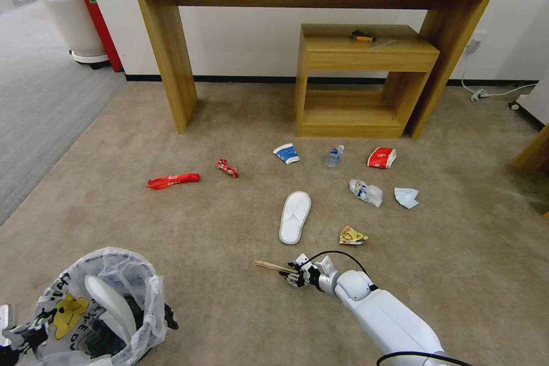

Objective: Pick up the trash bin and place the garbage on the floor into it.

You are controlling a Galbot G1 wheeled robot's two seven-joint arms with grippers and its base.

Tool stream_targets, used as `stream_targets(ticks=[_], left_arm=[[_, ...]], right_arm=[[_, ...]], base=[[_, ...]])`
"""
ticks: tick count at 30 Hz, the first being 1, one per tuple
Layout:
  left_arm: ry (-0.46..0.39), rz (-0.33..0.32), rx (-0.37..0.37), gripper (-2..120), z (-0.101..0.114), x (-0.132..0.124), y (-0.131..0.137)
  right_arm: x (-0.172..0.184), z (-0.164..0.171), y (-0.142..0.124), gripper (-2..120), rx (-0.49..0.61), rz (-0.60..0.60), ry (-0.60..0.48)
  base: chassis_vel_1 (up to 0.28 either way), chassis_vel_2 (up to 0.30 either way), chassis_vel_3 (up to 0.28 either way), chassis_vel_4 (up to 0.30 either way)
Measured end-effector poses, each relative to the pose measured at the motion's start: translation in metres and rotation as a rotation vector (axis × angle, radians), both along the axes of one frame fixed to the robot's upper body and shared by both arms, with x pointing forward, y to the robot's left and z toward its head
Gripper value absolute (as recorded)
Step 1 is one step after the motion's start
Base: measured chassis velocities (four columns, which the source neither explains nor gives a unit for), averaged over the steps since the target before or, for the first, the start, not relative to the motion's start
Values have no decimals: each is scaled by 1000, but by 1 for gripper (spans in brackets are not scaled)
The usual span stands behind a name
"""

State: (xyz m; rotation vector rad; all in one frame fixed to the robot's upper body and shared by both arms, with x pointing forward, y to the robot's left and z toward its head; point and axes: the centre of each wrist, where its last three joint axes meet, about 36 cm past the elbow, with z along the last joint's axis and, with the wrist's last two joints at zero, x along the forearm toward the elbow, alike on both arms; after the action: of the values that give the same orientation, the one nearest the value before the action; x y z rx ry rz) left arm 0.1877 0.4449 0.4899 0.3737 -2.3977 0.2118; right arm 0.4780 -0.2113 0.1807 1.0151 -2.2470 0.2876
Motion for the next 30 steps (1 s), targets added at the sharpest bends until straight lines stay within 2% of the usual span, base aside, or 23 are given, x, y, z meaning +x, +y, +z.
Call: stream_targets(ticks=[2, 3, 6, 7, 9, 15, 19, 22, 23, 26, 27, 30], left_arm=[[-3, -2, 0, 0, 1, 0, -1], [-3, -2, 0, 0, 1, 0, -1], [-7, -6, -3, 0, 1, 1, -3], [-7, -6, -3, 0, 1, 1, -3], [-10, -10, -2, 0, 2, 2, -5], [-17, -20, 0, 0, 4, 4, -8], [-24, -35, 4, 0, 7, 7, -15], [-27, -49, 7, 0, 5, 11, -23], [-27, -49, 7, 0, 5, 11, -23], [-21, -62, 9, 0, 1, 15, -31], [-21, -62, 9, 0, 1, 15, -31], [-22, -78, 5, 0, -2, 20, -40]], right_arm=[[-1, 0, -1, 25, 1, -3, 0], [-1, 0, -1, 25, 1, -3, 0], [-4, -1, -2, 9, 2, -3, 0], [-4, -1, -2, 9, 2, -3, 0], [-6, -1, -2, 1, 5, -3, -5], [-10, 6, 2, 0, 27, -17, -38], [-10, 32, 11, 0, 83, -30, -116], [-1, 81, 23, 0, 166, 1, -269], [-1, 81, 23, 0, 166, 1, -269], [9, 139, 40, 0, 271, 32, -396], [9, 139, 40, 0, 271, 32, -396], [13, 215, 76, 0, 439, 76, -466]], base=[[0, 0, 0, 0], [0, 0, 0, 0], [0, 0, 0, 0], [0, 0, 0, 0], [0, 0, 0, 0], [0, 0, 0, 0], [0, 0, 0, 0], [0, 0, 0, 0], [0, 0, 0, 0], [0, 0, 0, 0], [0, 0, 0, 0], [0, 0, 0, 0]])
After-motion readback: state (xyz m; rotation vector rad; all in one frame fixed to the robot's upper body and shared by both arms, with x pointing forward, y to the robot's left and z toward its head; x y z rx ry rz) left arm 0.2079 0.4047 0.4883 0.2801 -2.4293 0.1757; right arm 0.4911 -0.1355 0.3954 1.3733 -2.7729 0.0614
